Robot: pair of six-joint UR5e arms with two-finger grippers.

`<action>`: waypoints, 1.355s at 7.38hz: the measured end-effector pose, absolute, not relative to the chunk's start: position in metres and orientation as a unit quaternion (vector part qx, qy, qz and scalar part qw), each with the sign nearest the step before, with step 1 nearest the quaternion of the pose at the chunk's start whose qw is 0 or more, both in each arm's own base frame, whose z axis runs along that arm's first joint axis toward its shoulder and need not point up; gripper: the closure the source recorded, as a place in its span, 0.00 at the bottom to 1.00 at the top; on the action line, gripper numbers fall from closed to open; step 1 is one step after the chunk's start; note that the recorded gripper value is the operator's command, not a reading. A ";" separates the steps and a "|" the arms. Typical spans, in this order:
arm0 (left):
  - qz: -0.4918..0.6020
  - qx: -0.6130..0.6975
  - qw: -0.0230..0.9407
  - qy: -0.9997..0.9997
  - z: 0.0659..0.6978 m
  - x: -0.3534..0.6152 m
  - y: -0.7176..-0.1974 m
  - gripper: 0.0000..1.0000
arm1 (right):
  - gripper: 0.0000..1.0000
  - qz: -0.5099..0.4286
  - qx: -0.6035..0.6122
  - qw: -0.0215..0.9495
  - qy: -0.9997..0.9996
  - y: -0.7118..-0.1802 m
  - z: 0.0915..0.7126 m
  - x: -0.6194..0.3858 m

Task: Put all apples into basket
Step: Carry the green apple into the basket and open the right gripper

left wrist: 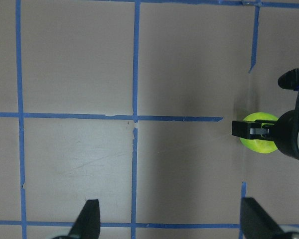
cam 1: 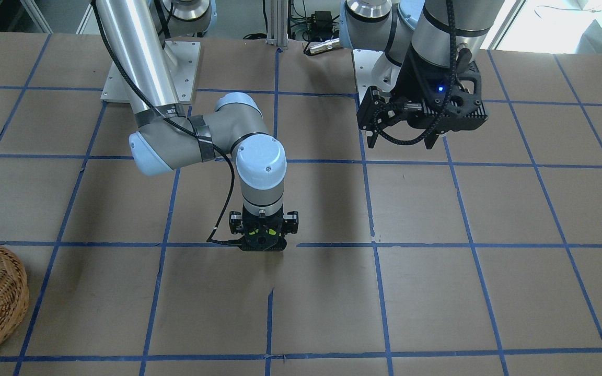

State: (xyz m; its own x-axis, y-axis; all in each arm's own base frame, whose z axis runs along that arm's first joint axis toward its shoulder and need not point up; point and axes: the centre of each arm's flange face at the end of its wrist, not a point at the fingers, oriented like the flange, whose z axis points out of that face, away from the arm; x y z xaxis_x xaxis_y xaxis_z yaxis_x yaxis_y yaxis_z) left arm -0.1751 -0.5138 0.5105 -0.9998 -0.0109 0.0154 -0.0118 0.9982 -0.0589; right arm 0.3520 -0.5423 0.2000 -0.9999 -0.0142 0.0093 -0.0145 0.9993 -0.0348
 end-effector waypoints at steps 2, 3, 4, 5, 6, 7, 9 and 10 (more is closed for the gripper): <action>0.030 0.004 0.008 -1.000 0.511 -0.175 -0.513 0.00 | 0.97 0.029 0.058 0.015 -0.998 -0.571 0.259 0.291; 0.030 0.004 0.008 -1.000 0.512 -0.175 -0.513 0.00 | 0.97 0.035 0.077 0.021 -0.996 -0.600 0.291 0.223; 0.030 0.005 0.008 -0.999 0.512 -0.175 -0.512 0.00 | 0.97 0.041 0.100 0.029 -0.994 -0.630 0.314 0.142; 0.031 0.005 0.008 -0.999 0.512 -0.175 -0.512 0.00 | 0.98 0.045 0.126 0.037 -0.990 -0.653 0.327 0.060; 0.031 0.005 0.008 -0.999 0.512 -0.175 -0.512 0.00 | 0.97 0.044 0.150 0.044 -0.987 -0.670 0.326 -0.013; 0.031 0.005 0.008 -0.999 0.512 -0.175 -0.512 0.00 | 0.91 0.043 0.179 0.050 -0.982 -0.685 0.320 -0.069; 0.031 0.005 0.008 -0.999 0.513 -0.175 -0.512 0.00 | 0.01 0.041 0.209 0.061 -0.975 -0.713 0.303 -0.121; 0.031 0.005 0.008 -0.999 0.513 -0.175 -0.512 0.00 | 0.00 0.030 0.212 0.064 -0.975 -0.720 0.291 -0.133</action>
State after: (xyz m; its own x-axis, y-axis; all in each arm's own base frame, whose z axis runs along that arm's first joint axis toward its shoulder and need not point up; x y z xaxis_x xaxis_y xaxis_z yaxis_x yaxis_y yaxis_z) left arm -0.1750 -0.5119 0.5128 -0.9998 -0.0090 0.0157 -0.0100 0.9980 -0.0617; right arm -0.1333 -0.7201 0.2905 -0.9020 -0.4092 0.1374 -0.4170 0.9084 -0.0316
